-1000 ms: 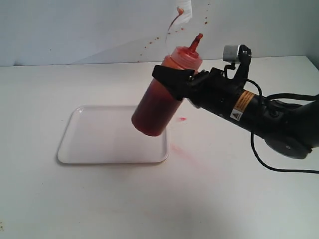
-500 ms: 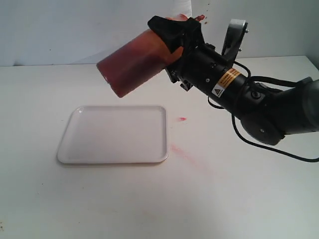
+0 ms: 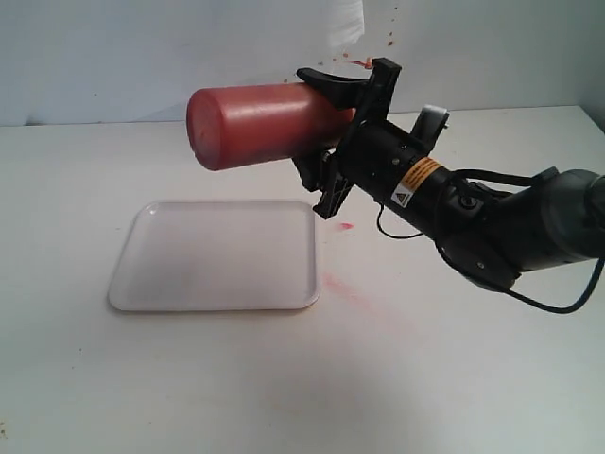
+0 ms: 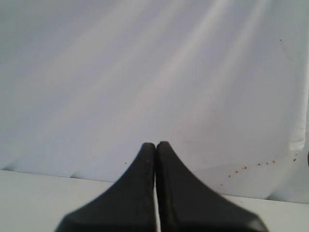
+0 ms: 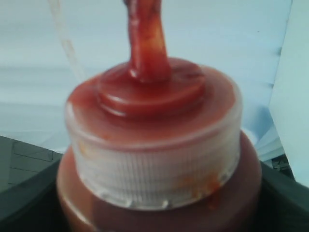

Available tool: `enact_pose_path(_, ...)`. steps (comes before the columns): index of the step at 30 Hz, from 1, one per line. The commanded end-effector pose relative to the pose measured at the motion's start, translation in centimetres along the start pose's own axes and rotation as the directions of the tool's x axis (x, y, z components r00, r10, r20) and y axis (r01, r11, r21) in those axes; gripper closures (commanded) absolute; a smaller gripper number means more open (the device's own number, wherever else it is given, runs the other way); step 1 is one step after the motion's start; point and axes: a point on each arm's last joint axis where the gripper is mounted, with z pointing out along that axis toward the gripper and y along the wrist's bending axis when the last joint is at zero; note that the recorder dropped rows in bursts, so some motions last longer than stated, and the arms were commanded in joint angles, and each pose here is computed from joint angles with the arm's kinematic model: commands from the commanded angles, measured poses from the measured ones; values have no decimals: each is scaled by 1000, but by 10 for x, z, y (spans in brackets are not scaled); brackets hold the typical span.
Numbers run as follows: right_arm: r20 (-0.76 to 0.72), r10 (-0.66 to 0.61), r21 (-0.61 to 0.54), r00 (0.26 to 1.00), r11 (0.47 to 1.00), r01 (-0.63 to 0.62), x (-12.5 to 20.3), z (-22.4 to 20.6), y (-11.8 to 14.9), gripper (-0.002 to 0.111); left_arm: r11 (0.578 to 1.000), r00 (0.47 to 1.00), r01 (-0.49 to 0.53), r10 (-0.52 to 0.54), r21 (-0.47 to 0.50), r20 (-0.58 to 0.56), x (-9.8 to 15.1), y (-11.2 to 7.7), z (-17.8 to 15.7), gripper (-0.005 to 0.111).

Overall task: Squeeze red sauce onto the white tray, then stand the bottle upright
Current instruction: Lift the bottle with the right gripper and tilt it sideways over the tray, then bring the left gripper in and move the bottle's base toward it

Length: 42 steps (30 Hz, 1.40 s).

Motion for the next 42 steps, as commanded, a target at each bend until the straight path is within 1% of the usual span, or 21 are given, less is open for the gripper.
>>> enact_pose_path(1,-29,29,-69,999,997,-31,13,6,10,108,1000,1000,13,-13,5,24,-1,0,0,106)
enact_pose_path(5,-17,55,-30,998,998,-56,25,10,1,108,998,997,66,-66,7,29,-1,0,0,104)
enact_pose_path(8,-5,83,-43,997,996,-84,33,12,-1,108,989,988,150,-150,15,44,-3,0,0,91)
enact_pose_path(10,-1,92,-46,996,995,-92,35,12,-1,108,973,972,230,-231,20,48,-3,-1,0,75)
enact_pose_path(13,-2,93,-46,996,995,-93,36,13,-2,108,924,923,382,-382,25,39,-3,0,0,35)
enact_pose_path(16,-2,93,-46,996,995,-93,36,13,-2,108,848,847,530,-530,30,35,-3,0,0,3)
enact_pose_path(22,-2,93,-46,996,995,-93,36,13,-2,108,710,709,704,-704,27,35,-3,1,0,12)
enact_pose_path(23,-4,93,-45,996,995,-93,37,13,-2,108,631,629,775,-775,35,59,-5,2,-1,17)
enact_pose_path(24,-4,93,-45,996,995,-93,37,13,-2,108,617,614,786,-787,37,63,-5,3,-1,20)
enact_pose_path(26,-6,93,-48,996,994,-93,37,13,-2,108,687,684,726,-727,36,62,-5,2,-1,31)
enact_pose_path(27,-6,93,-48,996,994,-93,37,13,-2,108,775,771,629,-632,60,78,-8,1,-1,36)
enact_pose_path(28,-6,93,-48,996,994,-93,37,13,-2,108,806,802,589,-592,63,81,-8,0,-1,37)
enact_pose_path(29,-6,93,-48,996,994,-93,37,13,-2,108,876,869,476,-482,76,111,-18,-2,-1,37)
enact_pose_path(31,6,100,-54,995,994,-99,36,13,-1,108,903,888,418,-429,101,163,-42,-6,3,37)
enact_pose_path(33,14,105,-59,994,993,-104,35,13,-1,108,890,866,436,-455,130,210,-61,-8,17,33)
enact_pose_path(35,28,113,-67,993,992,-111,34,13,0,108,849,833,520,-528,92,166,-60,-6,44,25)
enact_pose_path(36,31,115,-69,993,991,-113,33,13,0,108,802,794,595,-597,53,117,-49,-4,60,22)
enact_pose_path(37,38,119,-73,992,991,-116,33,12,0,108,754,751,656,-656,19,81,-40,-2,72,22)
enact_pose_path(39,50,127,-81,991,989,-123,31,12,1,108,608,609,793,-792,-41,37,-18,2,97,24)
enact_pose_path(40,58,132,-86,990,988,-126,31,12,1,108,582,583,811,-812,-55,0,-7,1,106,25)
enact_pose_path(42,75,142,-96,987,986,-135,29,12,2,108,596,595,801,-803,-46,-31,6,0,118,30)
